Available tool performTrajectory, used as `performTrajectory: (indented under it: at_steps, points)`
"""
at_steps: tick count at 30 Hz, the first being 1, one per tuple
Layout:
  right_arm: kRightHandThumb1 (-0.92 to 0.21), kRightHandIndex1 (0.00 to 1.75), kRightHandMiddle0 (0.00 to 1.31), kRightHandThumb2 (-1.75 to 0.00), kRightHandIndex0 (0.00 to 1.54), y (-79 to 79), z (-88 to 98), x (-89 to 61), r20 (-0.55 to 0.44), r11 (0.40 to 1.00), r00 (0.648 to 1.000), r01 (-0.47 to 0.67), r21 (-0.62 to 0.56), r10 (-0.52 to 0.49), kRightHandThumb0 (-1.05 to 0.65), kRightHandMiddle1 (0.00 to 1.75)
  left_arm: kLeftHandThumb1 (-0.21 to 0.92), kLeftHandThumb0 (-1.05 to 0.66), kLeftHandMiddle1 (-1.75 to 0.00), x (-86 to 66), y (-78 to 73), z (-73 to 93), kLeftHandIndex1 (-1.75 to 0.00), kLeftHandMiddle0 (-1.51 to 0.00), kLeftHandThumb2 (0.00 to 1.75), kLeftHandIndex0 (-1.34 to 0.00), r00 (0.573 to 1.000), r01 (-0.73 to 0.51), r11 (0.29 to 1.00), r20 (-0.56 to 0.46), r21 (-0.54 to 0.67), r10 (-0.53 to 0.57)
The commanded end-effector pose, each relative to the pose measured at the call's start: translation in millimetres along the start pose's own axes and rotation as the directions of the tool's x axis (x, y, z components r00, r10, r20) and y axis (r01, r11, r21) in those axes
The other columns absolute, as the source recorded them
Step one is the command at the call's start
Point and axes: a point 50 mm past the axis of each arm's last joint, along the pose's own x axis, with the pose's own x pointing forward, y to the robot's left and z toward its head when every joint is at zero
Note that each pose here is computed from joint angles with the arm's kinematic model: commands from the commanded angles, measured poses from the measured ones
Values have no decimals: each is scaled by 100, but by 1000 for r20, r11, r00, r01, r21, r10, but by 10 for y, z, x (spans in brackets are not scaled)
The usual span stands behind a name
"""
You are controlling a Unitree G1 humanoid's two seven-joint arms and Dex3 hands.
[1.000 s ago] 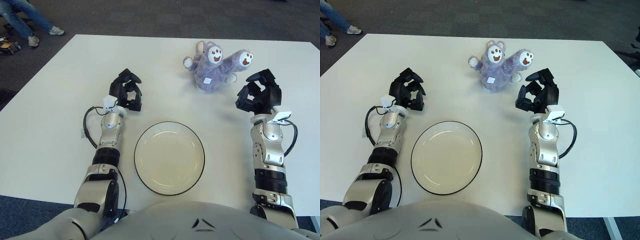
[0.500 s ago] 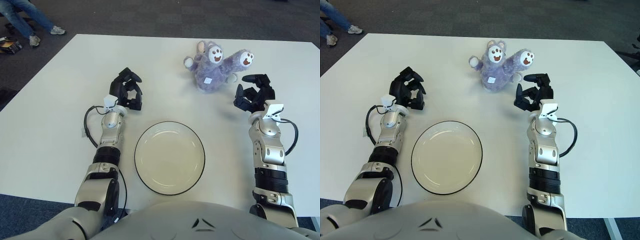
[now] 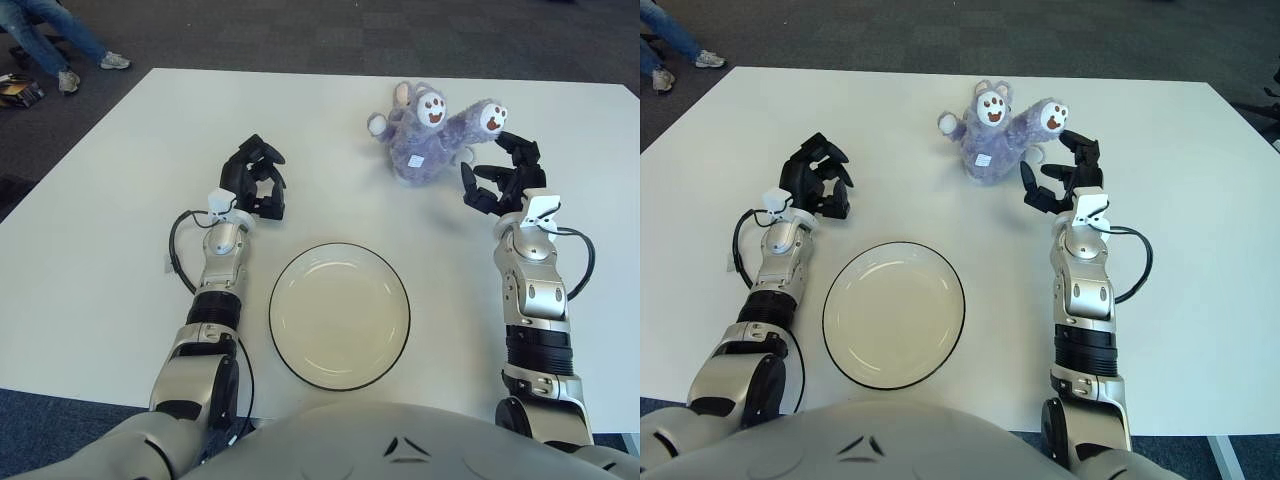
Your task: Put the doll into the plate.
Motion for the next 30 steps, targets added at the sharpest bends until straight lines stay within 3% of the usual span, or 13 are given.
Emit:
performTrajectory:
  at_steps: [1, 5, 7, 13, 15, 18, 27, 29, 30]
  points:
    - [-44, 79, 0, -75, 0, 5, 69, 49, 26, 1000, 1000, 3, -14, -3, -70, 35, -8, -2, -175, -239, -22, -263, -150, -91, 168, -80, 993, -28, 999, -118, -44, 22]
    - [-44, 70, 0, -73, 0, 19, 83, 66, 31, 1000, 1000, 3, -9, -3, -72, 26, -9, -2, -175, -240, -21, -265, -149, -92, 169, -80, 992, -28, 999, -121, -39, 23]
    - [-43, 68, 0, -73, 0, 29, 88, 67, 32, 1000, 999, 3, -7, -2, -72, 22, 0, -1, -175, -244, -15, -266, -164, -79, 165, -73, 992, -29, 999, -121, -38, 24]
    - [-37, 66, 0, -80, 0, 75, 140, 145, 37, 1000, 999, -16, 17, 15, -66, 11, 5, -1, -175, -248, -14, -266, -173, -70, 162, -69, 992, -30, 999, -120, -24, 27]
    - [-31, 66, 0, -87, 0, 103, 170, 190, 46, 999, 999, -30, 28, 28, -59, 6, -4, -1, -175, -249, -15, -266, -160, -84, 167, -76, 993, -30, 999, -118, -23, 27]
    - [-27, 66, 0, -93, 0, 118, 182, 215, 54, 999, 998, -42, 32, 41, -54, 2, -8, -2, -175, -249, -16, -267, -153, -90, 170, -79, 993, -30, 999, -117, -23, 27]
    - [-24, 62, 0, -101, 0, 195, 233, 302, 82, 995, 993, -90, 33, 87, -45, 0, -10, -2, -175, -249, -8, -268, -150, -93, 171, -81, 994, -31, 999, -107, -15, 30]
    - [-24, 65, 1, -103, 0, 211, 244, 322, 86, 995, 992, -98, 36, 95, -43, 2, -2, -1, -175, -250, -9, -269, -162, -81, 166, -74, 994, -31, 999, -106, -18, 29]
    - [-24, 67, 1, -103, 0, 216, 248, 329, 87, 994, 991, -100, 37, 97, -42, 4, -4, -2, -175, -250, -9, -269, -157, -85, 166, -76, 994, -31, 999, -105, -19, 29]
